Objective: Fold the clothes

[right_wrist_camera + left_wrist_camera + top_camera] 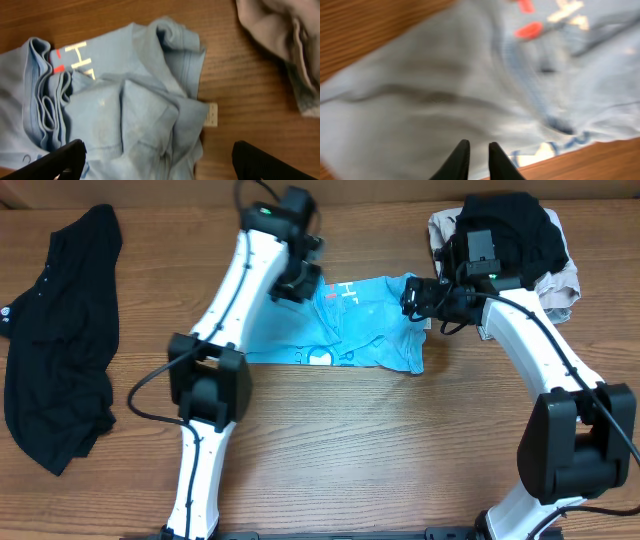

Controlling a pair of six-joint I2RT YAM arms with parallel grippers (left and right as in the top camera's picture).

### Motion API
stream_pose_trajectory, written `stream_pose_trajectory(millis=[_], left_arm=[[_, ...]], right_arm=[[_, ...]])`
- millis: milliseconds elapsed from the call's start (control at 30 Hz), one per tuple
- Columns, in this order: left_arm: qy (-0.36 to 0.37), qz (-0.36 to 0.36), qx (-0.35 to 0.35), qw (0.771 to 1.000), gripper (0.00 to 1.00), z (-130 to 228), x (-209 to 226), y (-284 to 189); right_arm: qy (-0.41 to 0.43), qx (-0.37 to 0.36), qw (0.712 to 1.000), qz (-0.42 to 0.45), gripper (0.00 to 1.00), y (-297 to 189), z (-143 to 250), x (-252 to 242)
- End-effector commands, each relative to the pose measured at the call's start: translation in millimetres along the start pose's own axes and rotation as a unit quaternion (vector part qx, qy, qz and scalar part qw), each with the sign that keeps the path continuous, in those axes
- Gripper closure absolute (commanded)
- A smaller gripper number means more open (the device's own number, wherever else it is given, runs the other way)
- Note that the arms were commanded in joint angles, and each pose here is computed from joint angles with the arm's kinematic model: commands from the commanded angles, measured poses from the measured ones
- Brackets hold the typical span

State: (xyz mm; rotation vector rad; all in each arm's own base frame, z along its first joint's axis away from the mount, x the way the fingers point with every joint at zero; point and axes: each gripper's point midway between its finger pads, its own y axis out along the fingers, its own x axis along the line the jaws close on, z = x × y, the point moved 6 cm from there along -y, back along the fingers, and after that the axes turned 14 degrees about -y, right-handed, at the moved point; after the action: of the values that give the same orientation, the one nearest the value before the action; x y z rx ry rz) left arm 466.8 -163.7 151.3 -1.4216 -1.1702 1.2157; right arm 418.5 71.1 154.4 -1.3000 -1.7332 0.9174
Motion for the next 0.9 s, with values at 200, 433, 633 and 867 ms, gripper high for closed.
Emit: stream_pose_trajectory(millis=[200, 433, 633, 867], left_arm=[[-0.033, -0.011, -0.009, 0.999, 0.70, -6.6, 41.7, -18.3], [-0.037, -0.012, -0.006, 0.999, 0.68, -6.2, 46.1, -18.8], [-0.037, -0.013, -0.006, 0.999, 0.67, -6.0, 46.1, -18.6], [-0.038, -0.013, -0.002, 0.999, 0.67, -4.8, 46.3, -18.6]], right_arm=[[0.007, 0.061, 0.998, 0.002, 0.03, 70.8, 22.6, -13.5], [0.016, 0.089, 0.995, -0.047, 0.05, 96.3, 36.2, -7.0], [0.047, 0.099, 0.989, -0.095, 0.18, 100.7, 39.9, 3.1], [0.094, 0.108, 0.979, -0.148, 0.28, 97.8, 39.9, 16.7]])
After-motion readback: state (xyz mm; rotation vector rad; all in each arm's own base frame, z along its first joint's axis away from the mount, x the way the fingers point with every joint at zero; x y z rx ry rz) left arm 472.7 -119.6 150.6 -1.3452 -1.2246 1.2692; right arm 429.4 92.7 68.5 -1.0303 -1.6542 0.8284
